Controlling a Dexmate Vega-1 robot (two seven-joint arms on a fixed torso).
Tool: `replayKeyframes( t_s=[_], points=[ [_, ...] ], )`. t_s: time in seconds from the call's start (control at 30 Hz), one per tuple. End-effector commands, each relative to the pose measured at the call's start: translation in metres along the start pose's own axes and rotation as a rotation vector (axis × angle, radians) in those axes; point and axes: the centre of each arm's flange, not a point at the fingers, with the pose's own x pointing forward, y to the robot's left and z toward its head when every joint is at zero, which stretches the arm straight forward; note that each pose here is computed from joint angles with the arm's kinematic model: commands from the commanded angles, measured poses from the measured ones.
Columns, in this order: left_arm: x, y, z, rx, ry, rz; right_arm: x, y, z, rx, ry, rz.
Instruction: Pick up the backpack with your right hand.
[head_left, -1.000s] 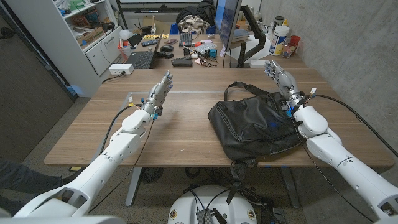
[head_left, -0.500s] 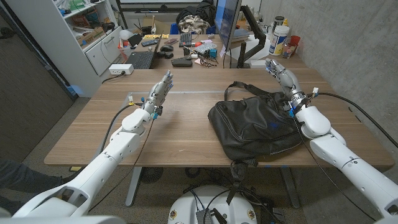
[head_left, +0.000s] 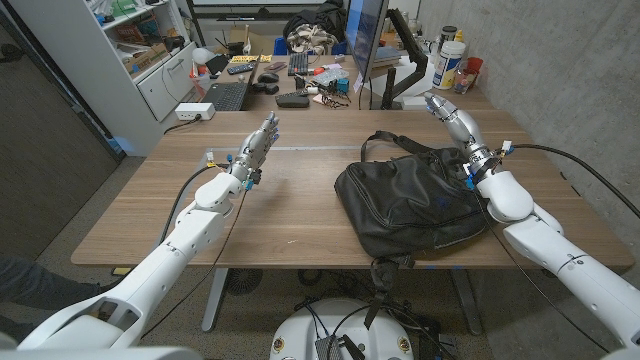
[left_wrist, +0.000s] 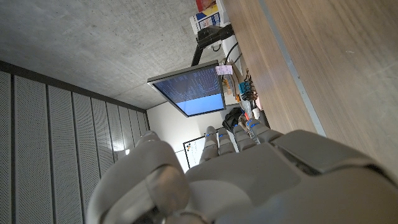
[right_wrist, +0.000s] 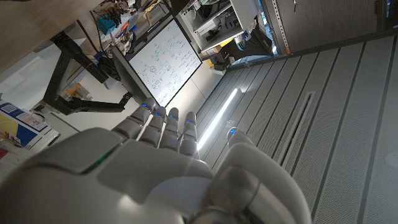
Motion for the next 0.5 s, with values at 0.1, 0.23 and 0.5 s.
replayKeyframes(
  t_s=[0.1, 0.23, 0.5],
  points=[
    [0.001, 0.004, 0.004, 0.004, -0.004, -0.001, -0.008, -0.001, 0.014, -0.136, -0.024, 0.024],
    [0.002, 0.003, 0.006, 0.01, -0.009, -0.002, -0.01, -0.003, 0.018, -0.162, -0.027, 0.03],
    [0.003, 0.003, 0.009, 0.014, -0.014, -0.005, -0.014, -0.004, 0.025, -0.219, -0.039, 0.042]
  ],
)
